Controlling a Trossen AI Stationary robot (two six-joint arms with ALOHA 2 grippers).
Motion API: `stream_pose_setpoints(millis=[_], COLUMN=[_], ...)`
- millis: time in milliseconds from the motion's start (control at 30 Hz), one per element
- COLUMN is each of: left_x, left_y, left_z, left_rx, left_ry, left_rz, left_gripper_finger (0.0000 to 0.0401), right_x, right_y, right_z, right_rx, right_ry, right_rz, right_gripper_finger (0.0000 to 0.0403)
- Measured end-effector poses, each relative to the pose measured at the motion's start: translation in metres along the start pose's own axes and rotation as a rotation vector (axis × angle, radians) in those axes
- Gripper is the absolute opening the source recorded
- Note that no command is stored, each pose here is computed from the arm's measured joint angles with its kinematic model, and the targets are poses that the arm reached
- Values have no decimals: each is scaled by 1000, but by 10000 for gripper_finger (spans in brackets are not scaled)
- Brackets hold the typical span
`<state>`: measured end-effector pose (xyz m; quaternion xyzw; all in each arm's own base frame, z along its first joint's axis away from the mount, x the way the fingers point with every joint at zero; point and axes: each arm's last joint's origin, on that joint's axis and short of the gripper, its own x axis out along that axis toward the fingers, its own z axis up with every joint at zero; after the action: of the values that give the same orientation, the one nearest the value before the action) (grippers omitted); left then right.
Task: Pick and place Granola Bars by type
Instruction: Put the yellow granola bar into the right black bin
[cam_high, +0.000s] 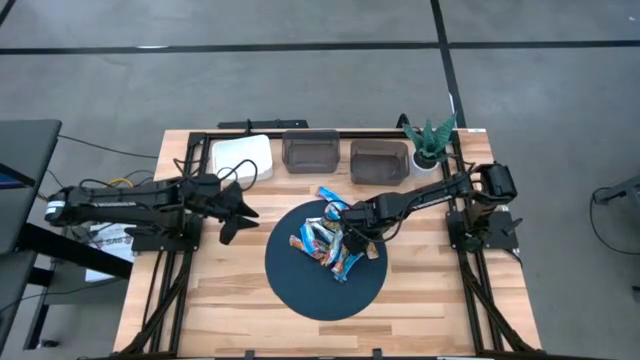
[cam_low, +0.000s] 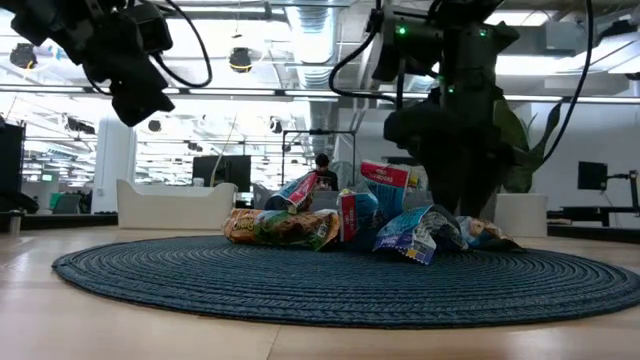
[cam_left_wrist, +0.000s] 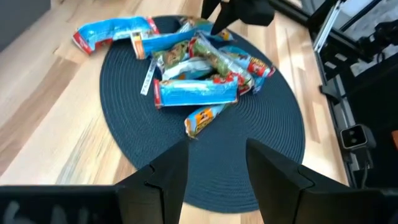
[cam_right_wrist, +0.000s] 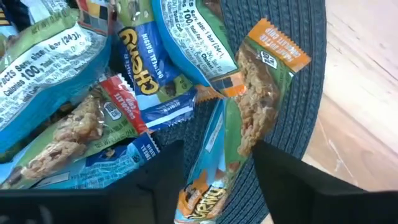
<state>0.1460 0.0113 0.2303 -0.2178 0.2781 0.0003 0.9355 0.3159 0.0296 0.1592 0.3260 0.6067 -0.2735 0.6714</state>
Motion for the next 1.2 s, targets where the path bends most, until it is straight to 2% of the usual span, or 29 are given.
stream_pose_setpoints(millis=[233,633,933,1200], left_x=[1,1,1,1], left_y=[0,0,0,0], left_z=[0,0,2,5], left_rx=[-1,-3,0,-28], left_ry=[6,5,-14,-63], left_rz=[3,3,7,41], left_gripper_finger=[153,153,153,153], right_x=[17,9,-29,-88], right_y=[1,4,3,-16], right_z=[0,3,28,79], right_rx=[0,-7,-73,-127], right_ry=[37,44,23,-185], right_rz=[-41,-47,-127,-314], right_gripper_finger=[112,63,58,58])
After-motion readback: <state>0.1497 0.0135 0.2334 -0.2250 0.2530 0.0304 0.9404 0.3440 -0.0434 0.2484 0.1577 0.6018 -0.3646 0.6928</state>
